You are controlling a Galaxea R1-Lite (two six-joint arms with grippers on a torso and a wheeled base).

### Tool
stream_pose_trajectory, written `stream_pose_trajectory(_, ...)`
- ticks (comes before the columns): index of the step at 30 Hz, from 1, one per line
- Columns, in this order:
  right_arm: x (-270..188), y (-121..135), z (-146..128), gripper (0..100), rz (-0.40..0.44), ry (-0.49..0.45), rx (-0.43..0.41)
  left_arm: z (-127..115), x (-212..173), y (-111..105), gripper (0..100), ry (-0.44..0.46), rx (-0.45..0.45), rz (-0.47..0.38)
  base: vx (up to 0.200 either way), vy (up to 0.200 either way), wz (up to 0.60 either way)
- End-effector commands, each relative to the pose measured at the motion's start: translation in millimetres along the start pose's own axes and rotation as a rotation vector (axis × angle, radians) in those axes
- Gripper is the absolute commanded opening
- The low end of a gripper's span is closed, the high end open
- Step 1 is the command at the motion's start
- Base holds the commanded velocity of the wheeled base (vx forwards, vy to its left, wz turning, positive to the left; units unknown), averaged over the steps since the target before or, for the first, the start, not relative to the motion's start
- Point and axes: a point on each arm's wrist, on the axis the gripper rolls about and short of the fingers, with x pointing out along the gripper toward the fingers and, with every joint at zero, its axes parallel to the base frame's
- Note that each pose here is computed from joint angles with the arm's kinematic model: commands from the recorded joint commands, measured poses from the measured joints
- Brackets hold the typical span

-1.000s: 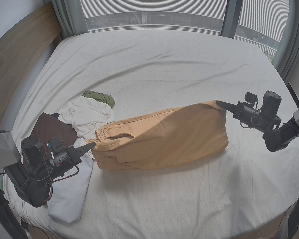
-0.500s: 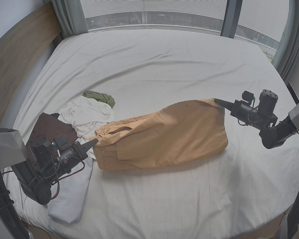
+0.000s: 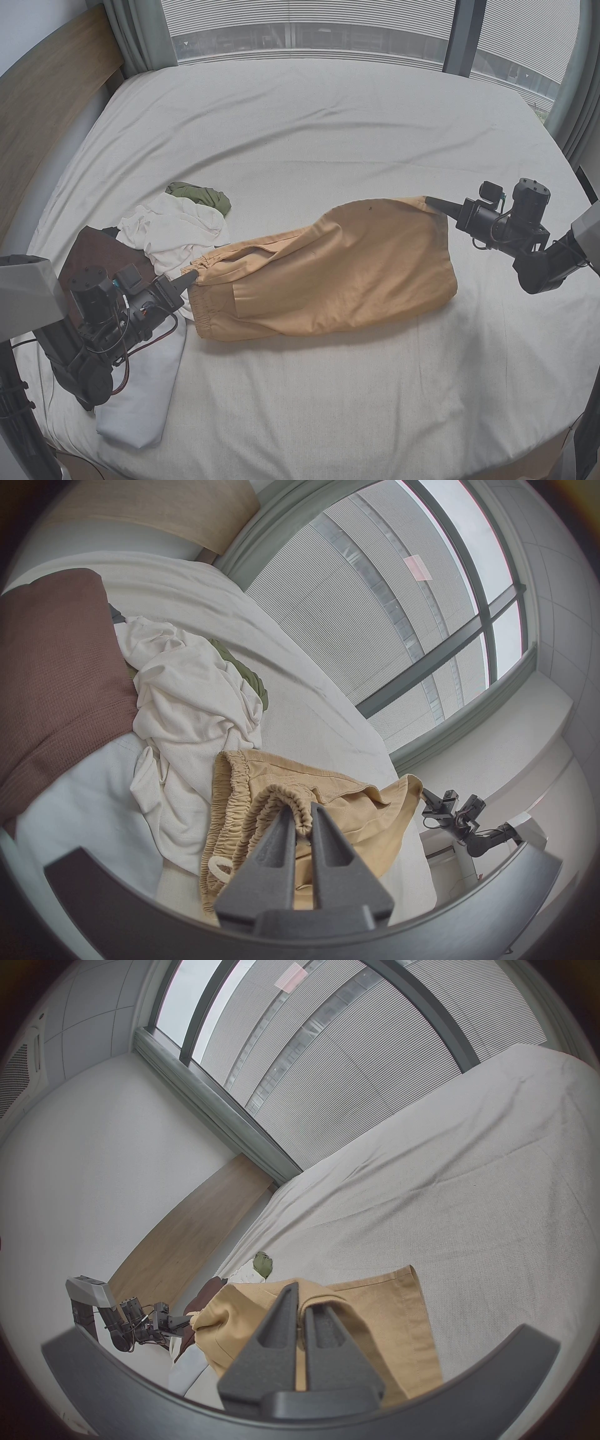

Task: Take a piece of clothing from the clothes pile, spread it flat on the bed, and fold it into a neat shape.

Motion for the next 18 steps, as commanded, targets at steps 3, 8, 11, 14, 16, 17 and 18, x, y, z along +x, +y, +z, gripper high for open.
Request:
stream_pose_trajectory(3,5,-3,0,0,0.003,-0.001,-0.002,0,4,3,0,-0.005,-0.003,0.004,0.000,0.000,0.00)
stream_pose_trajectory(8,6,-6,0,0,-0.001,0.002,0.002,0,9,8,0,-0.028,-0.003,0.029,0.000,0.000,0.00)
stream_pose_trajectory(11,5,-9,-1,0,-0.007,0.003,0.005,0,10,9,0,-0.033,-0.003,0.037,0.000,0.000,0.00)
stream_pose_trajectory(14,5,-11,-1,0,-0.012,0.003,0.007,-1,11,11,0,-0.029,-0.005,0.042,0.000,0.000,0.00)
stream_pose_trajectory(16,5,-12,-3,0,-0.015,0.005,0.010,-1,11,12,0,-0.029,-0.006,0.044,0.000,0.000,0.00)
stream_pose_trajectory(17,5,-12,-2,0,-0.015,0.004,0.009,-1,12,12,0,-0.029,-0.006,0.044,0.000,0.000,0.00)
stream_pose_trajectory(18,5,-12,-2,0,-0.014,0.003,0.006,-1,12,13,0,-0.029,-0.006,0.046,0.000,0.000,0.00)
